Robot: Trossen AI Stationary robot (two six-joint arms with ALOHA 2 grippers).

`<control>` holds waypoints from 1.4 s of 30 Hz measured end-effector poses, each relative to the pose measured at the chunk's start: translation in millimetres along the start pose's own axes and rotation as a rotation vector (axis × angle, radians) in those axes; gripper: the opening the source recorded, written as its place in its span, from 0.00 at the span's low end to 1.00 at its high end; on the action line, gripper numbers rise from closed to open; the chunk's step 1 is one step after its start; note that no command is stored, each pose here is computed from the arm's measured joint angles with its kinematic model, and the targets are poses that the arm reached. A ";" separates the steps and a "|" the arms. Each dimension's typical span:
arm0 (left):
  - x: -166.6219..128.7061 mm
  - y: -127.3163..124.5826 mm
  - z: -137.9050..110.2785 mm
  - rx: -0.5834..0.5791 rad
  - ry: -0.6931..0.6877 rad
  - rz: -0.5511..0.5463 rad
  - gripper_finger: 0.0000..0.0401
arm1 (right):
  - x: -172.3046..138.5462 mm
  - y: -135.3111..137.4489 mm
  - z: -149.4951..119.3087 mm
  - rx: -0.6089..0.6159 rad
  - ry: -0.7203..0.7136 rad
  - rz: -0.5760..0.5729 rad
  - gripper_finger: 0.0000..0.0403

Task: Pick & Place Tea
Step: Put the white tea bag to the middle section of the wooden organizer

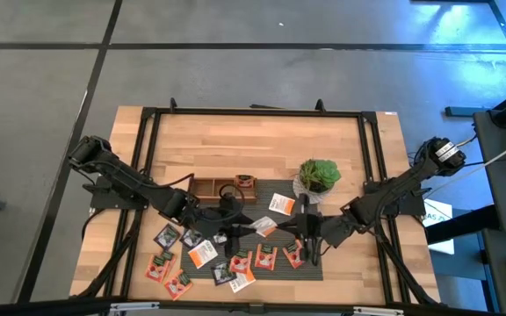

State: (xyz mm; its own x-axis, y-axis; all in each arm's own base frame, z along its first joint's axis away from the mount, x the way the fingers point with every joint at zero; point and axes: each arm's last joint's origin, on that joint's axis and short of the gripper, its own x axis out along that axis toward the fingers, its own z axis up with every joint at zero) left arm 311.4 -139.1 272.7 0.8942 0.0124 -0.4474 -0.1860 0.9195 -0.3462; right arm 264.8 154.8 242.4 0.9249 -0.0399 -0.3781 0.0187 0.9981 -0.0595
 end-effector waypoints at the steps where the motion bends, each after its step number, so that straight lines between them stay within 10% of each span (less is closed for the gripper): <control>1: 0.0 0.0 0.0 0.006 0.000 0.001 0.27 | 0.4 -0.5 0.0 0.001 0.003 0.009 0.01; 14: 0.4 1.2 0.7 0.157 -0.005 0.012 0.01 | 2.9 -3.4 -0.1 -0.078 0.016 0.039 0.03; 21: -4.5 17.0 7.4 0.176 0.060 0.051 0.01 | -3.3 -9.5 -6.9 -0.075 0.119 0.039 0.25; 33: -26.5 105.7 13.0 0.213 0.482 0.431 0.01 | -8.7 -22.7 -20.6 -0.104 0.291 -0.007 0.40; 42: -24.4 161.1 32.5 0.142 0.602 0.387 0.01 | -0.4 -45.7 -25.1 -0.084 0.357 -0.091 0.40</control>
State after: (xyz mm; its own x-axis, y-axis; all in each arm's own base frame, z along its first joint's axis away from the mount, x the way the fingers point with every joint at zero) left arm 272.8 21.5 254.6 0.3889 0.1662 -0.9062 -0.3525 0.9356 0.0203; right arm 254.1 108.0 222.0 0.7304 -0.1571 -0.6647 0.0495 0.9828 -0.1779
